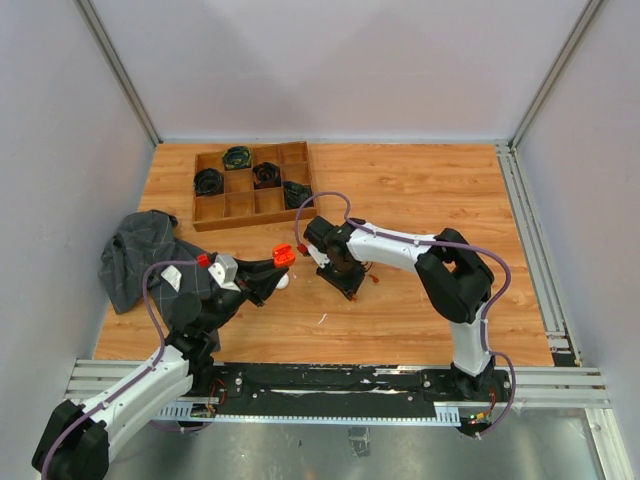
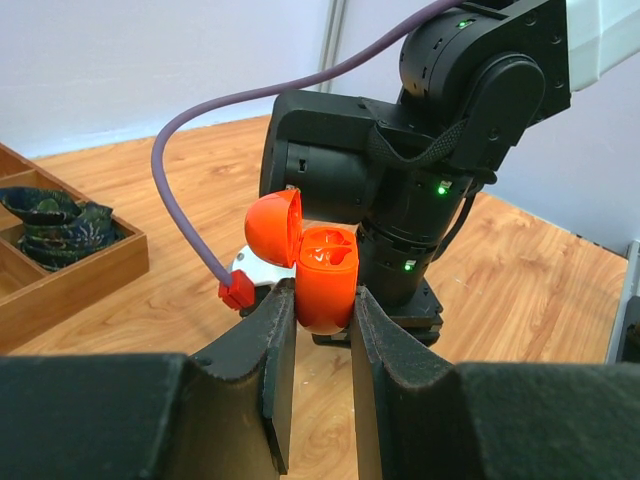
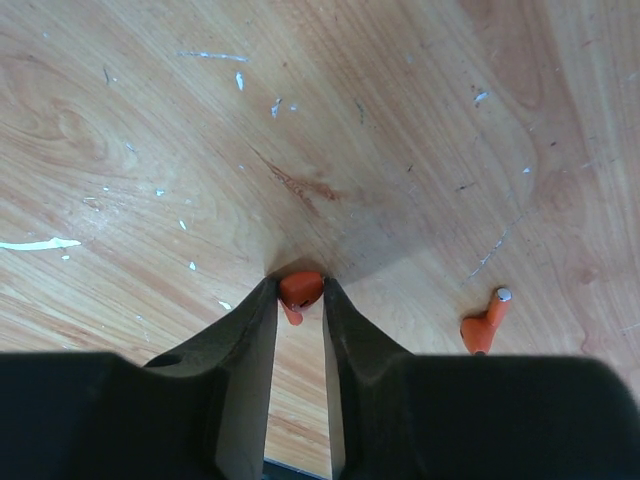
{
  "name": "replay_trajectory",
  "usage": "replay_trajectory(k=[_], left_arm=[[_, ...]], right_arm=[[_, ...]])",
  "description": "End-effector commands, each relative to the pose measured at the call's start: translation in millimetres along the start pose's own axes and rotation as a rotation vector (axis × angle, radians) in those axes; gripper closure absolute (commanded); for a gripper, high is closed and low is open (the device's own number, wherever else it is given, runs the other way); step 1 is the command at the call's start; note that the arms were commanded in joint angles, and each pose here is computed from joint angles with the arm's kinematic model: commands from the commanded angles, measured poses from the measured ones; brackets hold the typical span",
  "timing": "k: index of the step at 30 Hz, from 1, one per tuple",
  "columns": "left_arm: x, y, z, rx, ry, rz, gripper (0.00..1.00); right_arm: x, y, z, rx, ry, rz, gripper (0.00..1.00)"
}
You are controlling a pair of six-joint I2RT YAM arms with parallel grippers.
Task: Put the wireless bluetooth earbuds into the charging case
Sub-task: Pick up the earbud from the center of the board.
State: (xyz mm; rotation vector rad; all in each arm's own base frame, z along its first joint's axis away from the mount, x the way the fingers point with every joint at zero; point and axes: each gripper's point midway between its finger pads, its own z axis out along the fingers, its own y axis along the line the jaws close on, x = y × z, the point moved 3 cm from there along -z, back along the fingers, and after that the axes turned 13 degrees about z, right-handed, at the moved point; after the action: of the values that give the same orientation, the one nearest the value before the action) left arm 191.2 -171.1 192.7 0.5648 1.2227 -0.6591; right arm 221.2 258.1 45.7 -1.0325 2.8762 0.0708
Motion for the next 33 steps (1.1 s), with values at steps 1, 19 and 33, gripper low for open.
replay_trajectory(k=[1,19,33], left_arm=[[-2.4,-2.0,-1.3,0.009,-0.02,0.011,1.0],[-11.9,-2.3,-6.8,0.0,-0.079,0.03,1.0],[-28.7,-19.5,-16.2,0.104,-0.214,0.079,1.0]], right_arm=[[10.6,-0.3,7.8,0.049,0.052,-0.026,0.78],[-26.9,18.9,-87.6,-0.083,-0.447,-0.05,0.88],[-33.0,58.5,-205.5,-0.321,-1.023,-0.218,0.9]])
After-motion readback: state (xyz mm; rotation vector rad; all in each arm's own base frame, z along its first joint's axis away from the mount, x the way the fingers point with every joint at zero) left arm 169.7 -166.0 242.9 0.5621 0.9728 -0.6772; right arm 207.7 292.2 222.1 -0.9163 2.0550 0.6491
